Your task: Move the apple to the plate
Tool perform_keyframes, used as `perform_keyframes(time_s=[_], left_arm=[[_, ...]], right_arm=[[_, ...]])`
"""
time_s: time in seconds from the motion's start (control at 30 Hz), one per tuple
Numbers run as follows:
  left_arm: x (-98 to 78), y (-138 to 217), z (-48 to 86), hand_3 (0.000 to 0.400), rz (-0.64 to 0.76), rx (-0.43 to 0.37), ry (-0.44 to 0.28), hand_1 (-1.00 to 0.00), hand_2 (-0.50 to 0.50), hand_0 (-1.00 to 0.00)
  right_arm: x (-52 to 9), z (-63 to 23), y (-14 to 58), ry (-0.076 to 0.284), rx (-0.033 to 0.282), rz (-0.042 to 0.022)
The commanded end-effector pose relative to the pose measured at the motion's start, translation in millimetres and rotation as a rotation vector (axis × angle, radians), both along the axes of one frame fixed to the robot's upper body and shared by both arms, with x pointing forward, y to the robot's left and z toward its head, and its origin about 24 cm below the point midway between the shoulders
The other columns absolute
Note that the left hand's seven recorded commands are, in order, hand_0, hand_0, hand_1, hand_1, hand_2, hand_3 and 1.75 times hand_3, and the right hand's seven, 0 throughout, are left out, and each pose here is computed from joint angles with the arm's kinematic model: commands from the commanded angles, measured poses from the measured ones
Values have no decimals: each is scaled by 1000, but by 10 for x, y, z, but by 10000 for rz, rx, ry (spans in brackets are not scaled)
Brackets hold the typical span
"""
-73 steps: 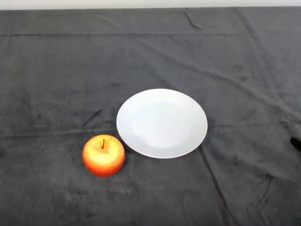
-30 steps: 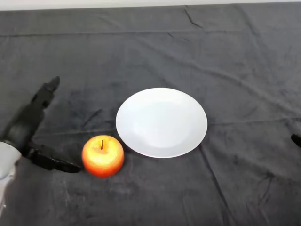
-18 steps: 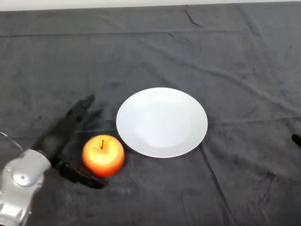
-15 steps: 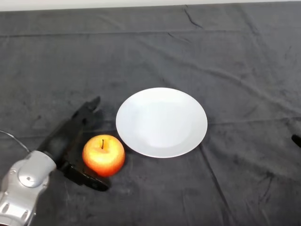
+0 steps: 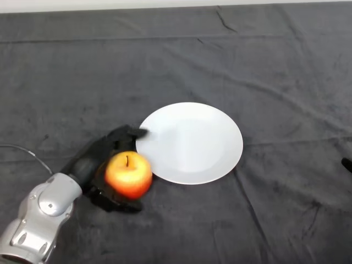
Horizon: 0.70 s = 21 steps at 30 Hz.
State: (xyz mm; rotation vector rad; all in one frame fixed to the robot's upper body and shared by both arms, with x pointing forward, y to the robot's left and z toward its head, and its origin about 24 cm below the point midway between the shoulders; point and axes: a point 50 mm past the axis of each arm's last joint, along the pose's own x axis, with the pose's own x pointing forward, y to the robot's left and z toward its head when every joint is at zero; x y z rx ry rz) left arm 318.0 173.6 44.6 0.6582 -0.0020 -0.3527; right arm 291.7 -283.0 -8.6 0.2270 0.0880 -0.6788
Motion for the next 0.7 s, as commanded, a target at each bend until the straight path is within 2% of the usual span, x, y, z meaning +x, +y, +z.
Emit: perform_keyframes(time_s=[0.03, 0.43, 0.7], left_arm=[[104, 2, 126, 400, 65, 133, -559, -1000, 0, -1000], [91, 88, 333, 400, 642, 99, -1486, -1000, 0, -1000], [100, -6, 417, 400, 893, 112, -2096, -1000, 0, -1000]], right_arm=[[-256, -340, 36, 1524, 630, -143], [-256, -340, 36, 1524, 630, -144], [-257, -340, 36, 1524, 630, -143]])
